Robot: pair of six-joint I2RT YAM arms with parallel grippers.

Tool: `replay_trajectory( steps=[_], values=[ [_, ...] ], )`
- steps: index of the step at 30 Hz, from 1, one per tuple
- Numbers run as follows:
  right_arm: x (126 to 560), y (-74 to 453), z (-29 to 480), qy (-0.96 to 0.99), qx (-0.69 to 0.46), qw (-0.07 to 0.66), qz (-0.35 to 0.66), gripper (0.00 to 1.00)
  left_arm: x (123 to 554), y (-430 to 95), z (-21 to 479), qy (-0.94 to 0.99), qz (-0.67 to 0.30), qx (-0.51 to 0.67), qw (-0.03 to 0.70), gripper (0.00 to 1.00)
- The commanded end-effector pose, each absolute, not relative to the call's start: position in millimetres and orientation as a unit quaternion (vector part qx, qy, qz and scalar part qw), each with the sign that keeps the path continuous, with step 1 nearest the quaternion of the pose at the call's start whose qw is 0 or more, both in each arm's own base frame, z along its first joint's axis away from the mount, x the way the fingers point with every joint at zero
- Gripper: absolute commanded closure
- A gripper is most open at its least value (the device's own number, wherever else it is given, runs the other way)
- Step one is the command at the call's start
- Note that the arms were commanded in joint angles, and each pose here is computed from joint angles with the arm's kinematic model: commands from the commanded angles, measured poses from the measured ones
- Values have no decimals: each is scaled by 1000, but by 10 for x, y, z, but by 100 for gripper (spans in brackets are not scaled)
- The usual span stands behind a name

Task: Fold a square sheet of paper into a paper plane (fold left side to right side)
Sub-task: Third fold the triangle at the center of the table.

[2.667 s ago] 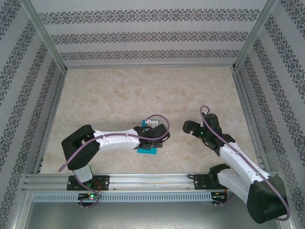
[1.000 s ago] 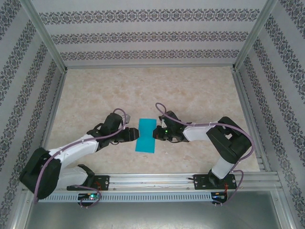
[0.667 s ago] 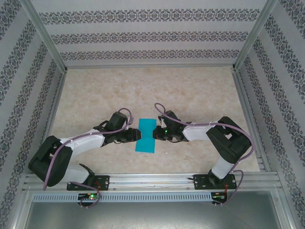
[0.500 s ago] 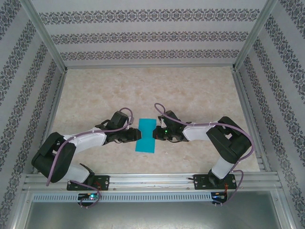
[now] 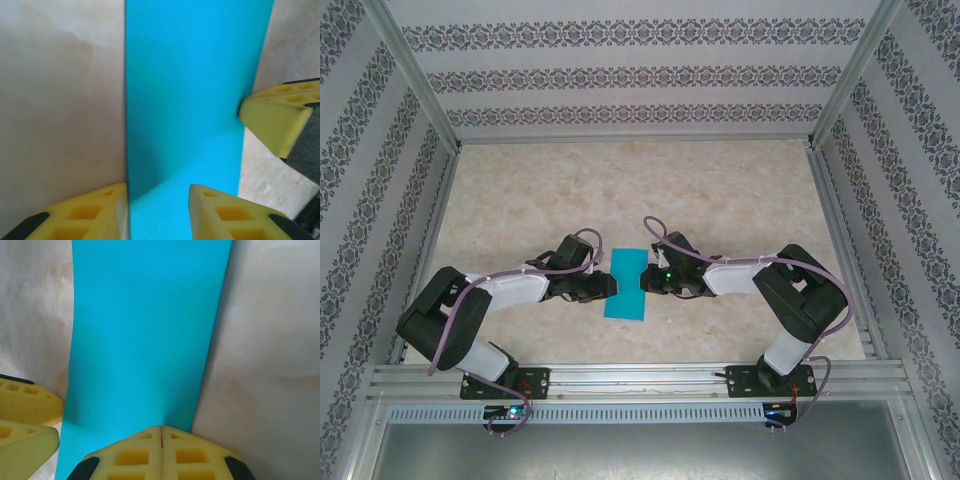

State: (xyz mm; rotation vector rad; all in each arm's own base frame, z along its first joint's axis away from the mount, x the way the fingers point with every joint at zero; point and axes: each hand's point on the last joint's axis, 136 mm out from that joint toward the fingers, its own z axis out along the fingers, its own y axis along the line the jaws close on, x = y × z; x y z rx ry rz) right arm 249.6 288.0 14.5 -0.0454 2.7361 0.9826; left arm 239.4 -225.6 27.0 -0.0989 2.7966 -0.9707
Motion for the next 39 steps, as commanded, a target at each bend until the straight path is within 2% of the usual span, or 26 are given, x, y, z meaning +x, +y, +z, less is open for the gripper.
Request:
replay_trajectory(
  steps=[1,10,14,17,22,24,29,39],
  values=[
    [2329,2672,-127,957,-7,82,277,100,2424,-2359,332,927,-363,-39,82,65],
    [2333,2670,-111,957,-9,84,278,100,2470,-2347,344,926,-362,-49,93,65],
    [2354,2686,-73,955,-17,91,281,100,2467,-2359,346,924,-366,-51,92,73],
    [2406,2726,23,951,-31,107,289,100,2465,-2355,353,924,-368,-54,94,82],
    [2561,2786,342,936,-72,158,305,84,2456,-2379,405,917,-383,-68,91,100],
    [2613,2765,483,930,-88,188,303,76,2447,-2380,409,915,-386,-77,88,100],
    [2533,2669,729,915,-135,253,284,64,2431,-2376,402,908,-397,-106,85,100],
    [1834,2769,833,849,-308,388,185,48,2368,-2252,440,907,-381,-155,91,100]
  ],
)
